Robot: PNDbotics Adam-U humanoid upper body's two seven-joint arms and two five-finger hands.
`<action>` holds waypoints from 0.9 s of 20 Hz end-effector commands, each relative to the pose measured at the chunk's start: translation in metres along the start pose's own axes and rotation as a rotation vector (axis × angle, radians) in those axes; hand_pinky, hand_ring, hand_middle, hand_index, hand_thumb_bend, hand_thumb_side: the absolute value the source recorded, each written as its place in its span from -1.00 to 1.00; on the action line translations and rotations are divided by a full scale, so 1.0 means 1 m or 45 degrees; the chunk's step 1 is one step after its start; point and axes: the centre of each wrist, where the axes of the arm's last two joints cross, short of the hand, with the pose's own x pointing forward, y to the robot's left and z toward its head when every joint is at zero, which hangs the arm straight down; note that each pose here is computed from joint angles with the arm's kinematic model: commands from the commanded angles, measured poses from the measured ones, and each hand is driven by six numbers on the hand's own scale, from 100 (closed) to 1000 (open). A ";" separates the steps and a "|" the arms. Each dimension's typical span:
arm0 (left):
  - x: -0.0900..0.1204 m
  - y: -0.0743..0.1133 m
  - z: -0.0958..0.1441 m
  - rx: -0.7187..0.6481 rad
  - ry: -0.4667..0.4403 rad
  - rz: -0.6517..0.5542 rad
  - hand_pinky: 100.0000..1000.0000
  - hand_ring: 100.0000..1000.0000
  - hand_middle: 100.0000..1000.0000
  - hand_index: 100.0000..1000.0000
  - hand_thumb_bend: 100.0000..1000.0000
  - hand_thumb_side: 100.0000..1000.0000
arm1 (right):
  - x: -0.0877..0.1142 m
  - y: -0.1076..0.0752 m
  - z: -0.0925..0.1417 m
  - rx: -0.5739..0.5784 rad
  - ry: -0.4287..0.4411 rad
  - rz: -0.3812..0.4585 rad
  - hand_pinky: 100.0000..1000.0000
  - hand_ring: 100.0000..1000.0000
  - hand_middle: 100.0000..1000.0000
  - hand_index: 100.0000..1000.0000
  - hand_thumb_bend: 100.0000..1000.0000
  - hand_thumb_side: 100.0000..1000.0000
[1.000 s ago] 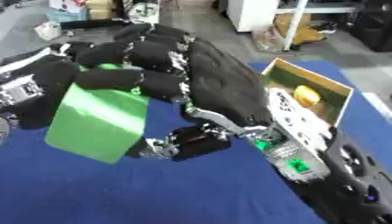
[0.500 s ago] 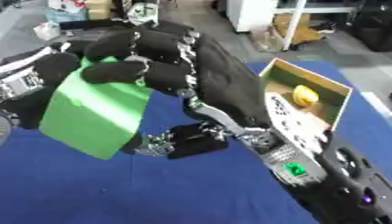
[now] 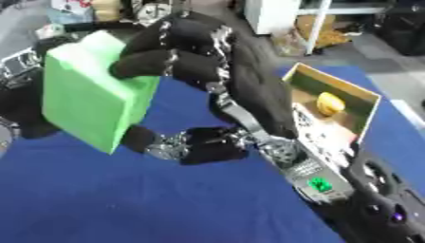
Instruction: Pick up the objects with one hand, pass them to the other hand, and then place them into the box on the other side of the table.
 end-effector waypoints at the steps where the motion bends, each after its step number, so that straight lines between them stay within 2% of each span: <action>1: 0.006 0.018 0.016 0.124 0.003 -0.115 0.49 0.30 0.26 0.42 0.28 0.31 | -0.003 -0.013 0.005 0.007 0.040 0.035 0.19 -0.04 -0.38 -0.19 -0.58 -0.90; 6: 0.004 0.035 0.036 0.317 -0.022 -0.161 0.48 0.31 0.28 0.43 0.30 0.38 | -0.005 -0.019 0.021 0.026 0.152 0.056 0.17 -0.05 -0.39 -0.20 -0.57 -0.90; 13: 0.004 0.038 0.044 0.398 -0.059 -0.139 0.48 0.30 0.28 0.43 0.28 0.41 | -0.007 -0.023 0.030 0.013 0.214 0.086 0.16 -0.06 -0.39 -0.21 -0.57 -0.90; 18: 0.006 0.040 0.051 0.458 -0.091 -0.145 0.47 0.30 0.27 0.43 0.27 0.40 | -0.011 -0.031 0.033 -0.028 0.282 0.168 0.16 -0.06 -0.40 -0.21 -0.57 -0.92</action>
